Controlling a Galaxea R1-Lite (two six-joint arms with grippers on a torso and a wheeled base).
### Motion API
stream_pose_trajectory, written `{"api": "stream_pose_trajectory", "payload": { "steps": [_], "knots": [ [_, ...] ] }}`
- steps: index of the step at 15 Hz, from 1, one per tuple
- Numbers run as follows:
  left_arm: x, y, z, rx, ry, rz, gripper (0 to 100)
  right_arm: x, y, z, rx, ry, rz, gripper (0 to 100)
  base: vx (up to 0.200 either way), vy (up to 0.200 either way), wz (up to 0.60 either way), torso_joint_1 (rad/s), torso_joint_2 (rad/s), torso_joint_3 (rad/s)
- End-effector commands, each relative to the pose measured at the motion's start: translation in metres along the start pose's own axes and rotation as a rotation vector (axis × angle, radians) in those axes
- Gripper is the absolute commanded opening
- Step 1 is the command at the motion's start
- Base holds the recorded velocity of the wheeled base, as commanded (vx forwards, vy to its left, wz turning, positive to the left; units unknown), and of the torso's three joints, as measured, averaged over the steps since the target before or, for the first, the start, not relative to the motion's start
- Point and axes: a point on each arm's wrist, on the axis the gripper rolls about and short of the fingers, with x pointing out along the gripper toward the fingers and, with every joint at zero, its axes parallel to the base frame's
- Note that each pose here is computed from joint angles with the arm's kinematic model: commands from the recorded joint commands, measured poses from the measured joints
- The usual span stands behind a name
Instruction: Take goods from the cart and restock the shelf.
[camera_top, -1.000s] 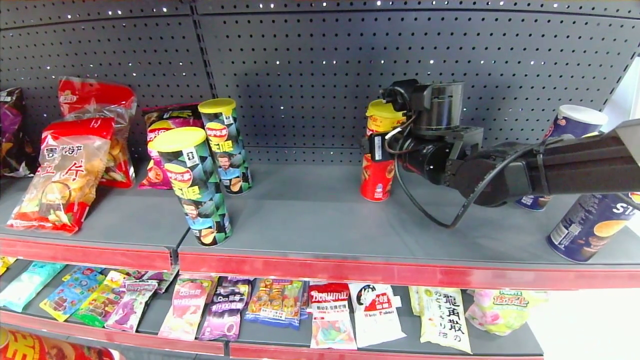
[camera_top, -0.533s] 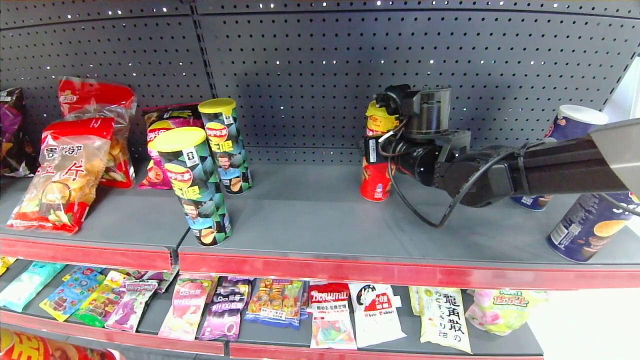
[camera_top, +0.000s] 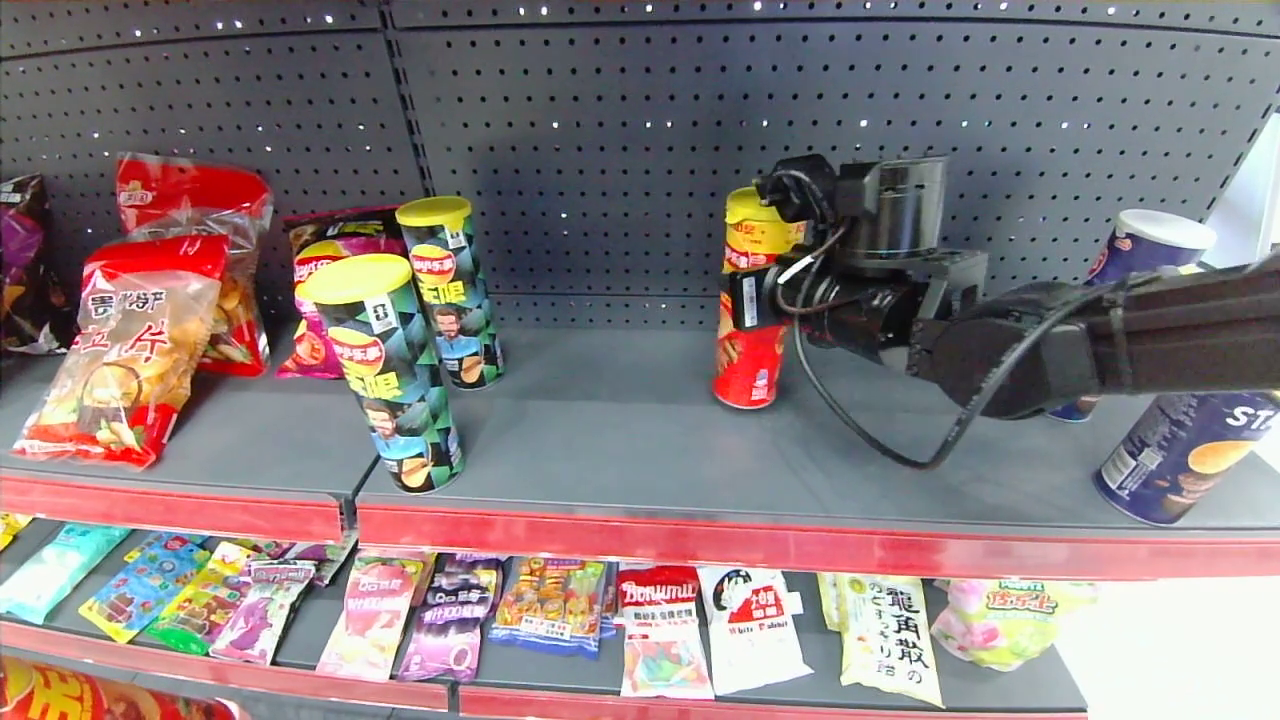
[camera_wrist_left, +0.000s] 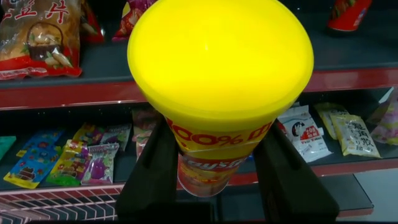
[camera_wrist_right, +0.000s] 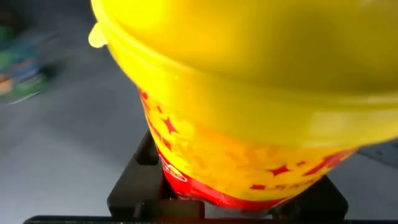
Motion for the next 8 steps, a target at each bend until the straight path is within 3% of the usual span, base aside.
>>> {"api": "stream_pose_trajectory", "payload": {
  "steps": [1, 4, 8],
  "knots": [
    [0.0, 0.0, 0.0, 0.0, 0.002, -0.003, 0, -0.052, -0.012, 0.019, -0.04, -0.058, 0.13, 0, 0.0, 0.0, 0.0, 0.0, 0.0, 0.0],
    [0.001, 0.0, 0.001, 0.0, 0.002, -0.014, 0, -0.08, -0.02, 0.018, -0.052, -0.076, 0.299, 0, 0.0, 0.0, 0.0, 0.0, 0.0, 0.0],
    [0.001, 0.0, 0.0, 0.0, 0.007, -0.037, 0, -0.097, -0.034, -0.003, -0.107, -0.06, 0.522, 0, 0.0, 0.0, 0.0, 0.0, 0.0, 0.0]
  ]
}}
